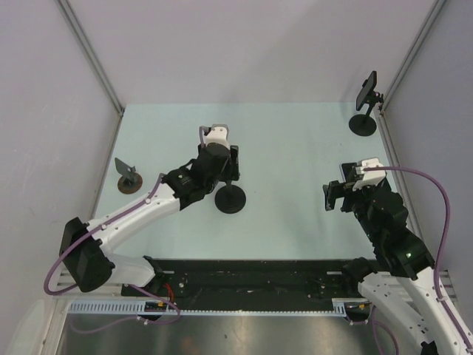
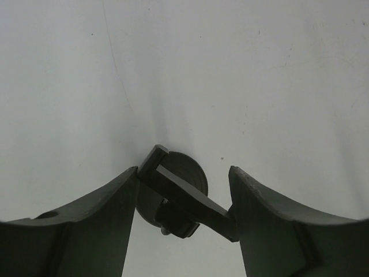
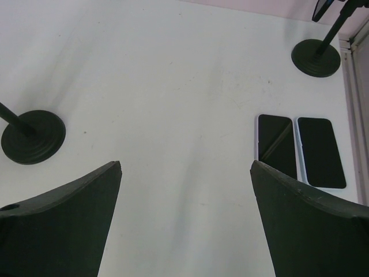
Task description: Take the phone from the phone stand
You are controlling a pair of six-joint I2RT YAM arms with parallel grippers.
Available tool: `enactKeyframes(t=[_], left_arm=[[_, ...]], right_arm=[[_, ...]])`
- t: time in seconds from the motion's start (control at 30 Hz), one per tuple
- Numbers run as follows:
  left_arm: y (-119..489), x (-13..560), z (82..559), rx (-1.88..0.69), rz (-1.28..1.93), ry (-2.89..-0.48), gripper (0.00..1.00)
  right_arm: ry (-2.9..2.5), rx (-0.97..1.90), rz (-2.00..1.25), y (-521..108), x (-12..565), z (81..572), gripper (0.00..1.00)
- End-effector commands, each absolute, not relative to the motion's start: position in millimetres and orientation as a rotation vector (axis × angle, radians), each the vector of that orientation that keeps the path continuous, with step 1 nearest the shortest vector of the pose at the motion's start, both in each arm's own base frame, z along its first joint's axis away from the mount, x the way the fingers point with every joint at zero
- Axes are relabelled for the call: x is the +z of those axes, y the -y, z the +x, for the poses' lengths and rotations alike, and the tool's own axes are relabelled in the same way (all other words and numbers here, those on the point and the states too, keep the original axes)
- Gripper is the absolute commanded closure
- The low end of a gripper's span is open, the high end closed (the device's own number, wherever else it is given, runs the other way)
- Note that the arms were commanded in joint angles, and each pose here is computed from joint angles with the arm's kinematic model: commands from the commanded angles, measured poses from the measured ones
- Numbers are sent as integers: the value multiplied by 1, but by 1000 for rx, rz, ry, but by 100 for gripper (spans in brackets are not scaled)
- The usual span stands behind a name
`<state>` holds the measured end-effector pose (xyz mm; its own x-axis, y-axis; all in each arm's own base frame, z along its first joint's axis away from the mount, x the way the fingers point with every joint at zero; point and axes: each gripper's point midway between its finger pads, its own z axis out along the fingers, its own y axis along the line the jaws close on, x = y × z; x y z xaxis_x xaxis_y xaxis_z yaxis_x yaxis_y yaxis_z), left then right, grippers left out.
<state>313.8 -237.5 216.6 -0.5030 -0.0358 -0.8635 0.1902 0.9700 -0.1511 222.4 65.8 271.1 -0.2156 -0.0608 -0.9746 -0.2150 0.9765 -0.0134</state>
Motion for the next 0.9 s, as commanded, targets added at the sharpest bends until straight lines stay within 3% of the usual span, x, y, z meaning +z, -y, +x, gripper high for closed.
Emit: enactKeyframes(t=[0.0,0.13,0.27,0.43,0.7,0.87], left_arm=[[239,231,320,-287,56,-2053,36],[232,234,325,-268,41,-2045,52],[217,241,332,-262,29,-2035,77],[191,246,347,-241,37,-2036,97],[147,255,360,-140,45,-2023,100],[91,267,379,8,-21,-1998,100]], right_arm=[[-1717,64,-185,-54,282,223,0],[-1706,66,-200,-57,279,220,0],[-1699,61,-200,-56,277,217,0],[-1693,59,-197,-55,276,216,0],[-1694,62,-204,-58,274,217,1],[-1697,62,-209,-59,272,218,1]])
